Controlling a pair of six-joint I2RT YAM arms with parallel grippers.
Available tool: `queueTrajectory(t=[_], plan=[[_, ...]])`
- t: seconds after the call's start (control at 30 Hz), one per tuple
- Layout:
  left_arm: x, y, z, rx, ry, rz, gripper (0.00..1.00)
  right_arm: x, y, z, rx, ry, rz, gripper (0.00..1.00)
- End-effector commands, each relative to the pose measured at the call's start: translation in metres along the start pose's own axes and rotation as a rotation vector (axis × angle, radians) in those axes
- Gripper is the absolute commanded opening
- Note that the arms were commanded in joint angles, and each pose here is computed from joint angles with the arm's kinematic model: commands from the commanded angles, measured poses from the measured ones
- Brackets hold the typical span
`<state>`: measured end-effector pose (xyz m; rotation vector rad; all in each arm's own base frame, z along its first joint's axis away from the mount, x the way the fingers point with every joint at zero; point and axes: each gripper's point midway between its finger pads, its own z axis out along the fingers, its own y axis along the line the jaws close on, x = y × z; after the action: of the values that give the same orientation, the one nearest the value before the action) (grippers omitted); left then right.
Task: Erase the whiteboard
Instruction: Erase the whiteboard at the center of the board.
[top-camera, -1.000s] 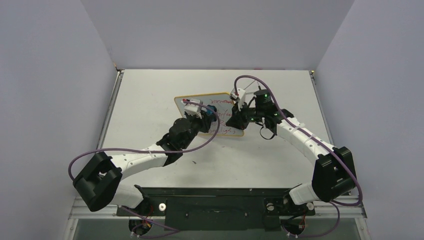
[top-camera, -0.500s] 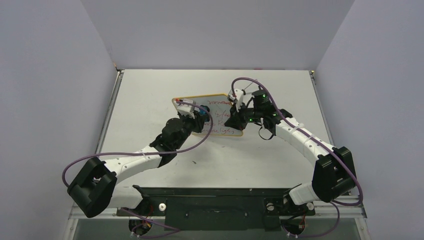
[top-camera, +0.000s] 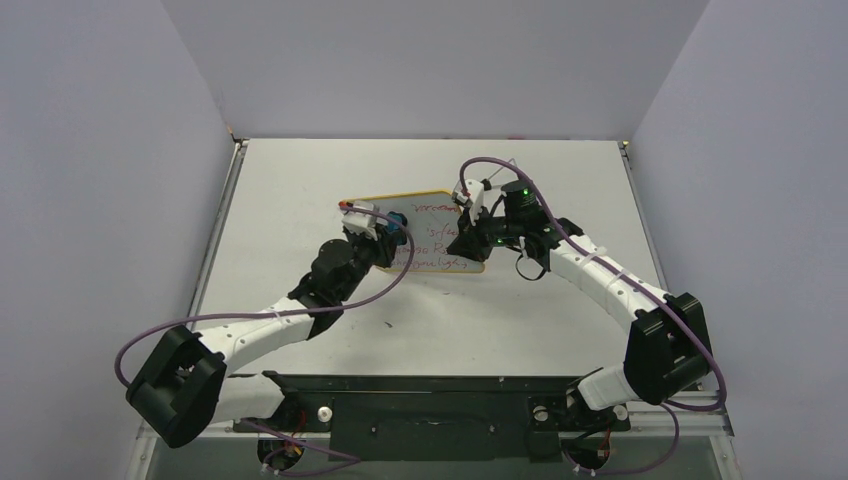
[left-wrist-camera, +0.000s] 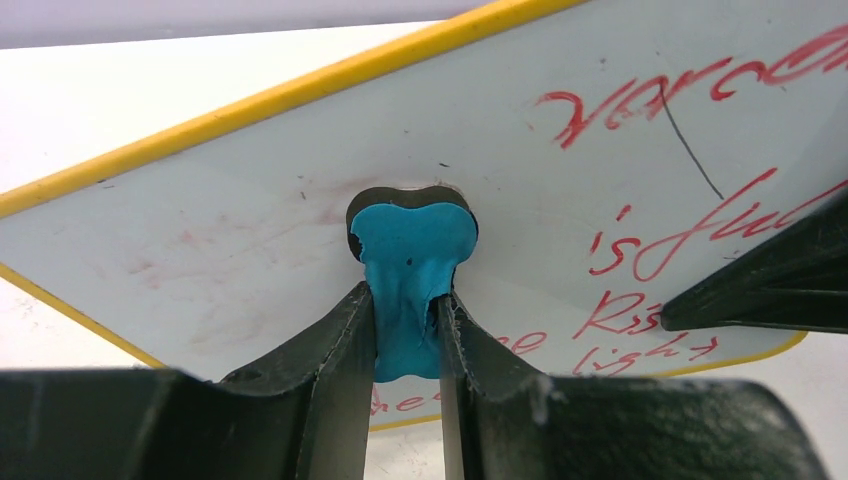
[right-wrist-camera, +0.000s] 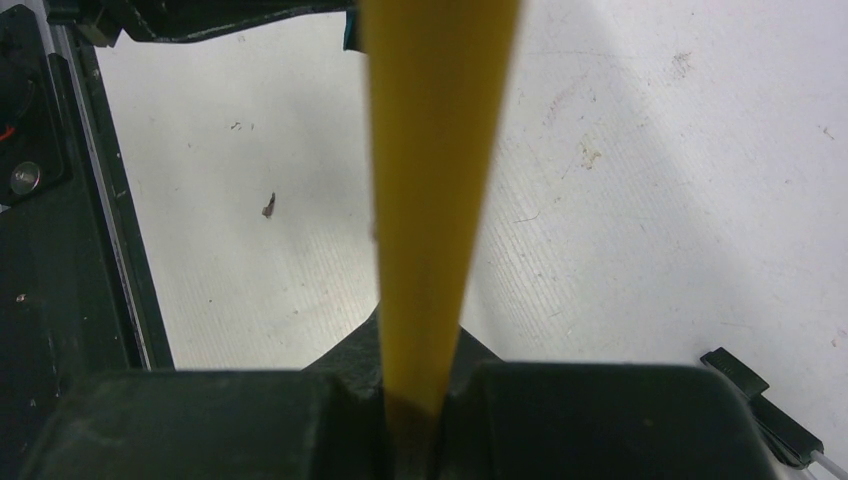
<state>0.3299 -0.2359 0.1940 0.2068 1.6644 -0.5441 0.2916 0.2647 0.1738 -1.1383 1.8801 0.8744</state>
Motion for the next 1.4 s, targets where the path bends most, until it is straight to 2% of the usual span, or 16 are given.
queueTrajectory(t=[0.0, 0.37, 0.67, 0.77, 0.93, 1.27, 1.37], plan=[[-0.021, -0.001, 0.0, 0.021, -0.06, -0.022, 0.0, -0.003, 0.017, 0.003, -0.074, 0.008, -0.009, 0.0], [-0.014, -0.049, 0.001, 0.161, -0.044, 0.003, 0.0, -0.001, 0.018, 0.005, -0.084, 0.018, -0.01, 0.0], [-0.019, -0.02, 0.008, 0.072, -0.049, 0.0, 0.0, -0.001, 0.02, 0.006, -0.088, 0.02, -0.014, 0.0], [-0.027, -0.012, 0.014, 0.054, -0.058, -0.004, 0.0, -0.002, 0.019, 0.006, -0.087, 0.02, -0.015, 0.0], [-0.039, -0.024, 0.018, 0.086, -0.078, -0.008, 0.0, -0.002, 0.019, 0.006, -0.085, 0.022, -0.014, 0.0], [-0.1, -0.051, 0.005, 0.153, -0.24, -0.023, 0.0, -0.001, 0.019, 0.006, -0.086, 0.025, -0.012, 0.0], [-0.104, -0.061, 0.003, 0.179, -0.253, -0.025, 0.0, 0.0, 0.018, 0.007, -0.087, 0.027, -0.009, 0.0]])
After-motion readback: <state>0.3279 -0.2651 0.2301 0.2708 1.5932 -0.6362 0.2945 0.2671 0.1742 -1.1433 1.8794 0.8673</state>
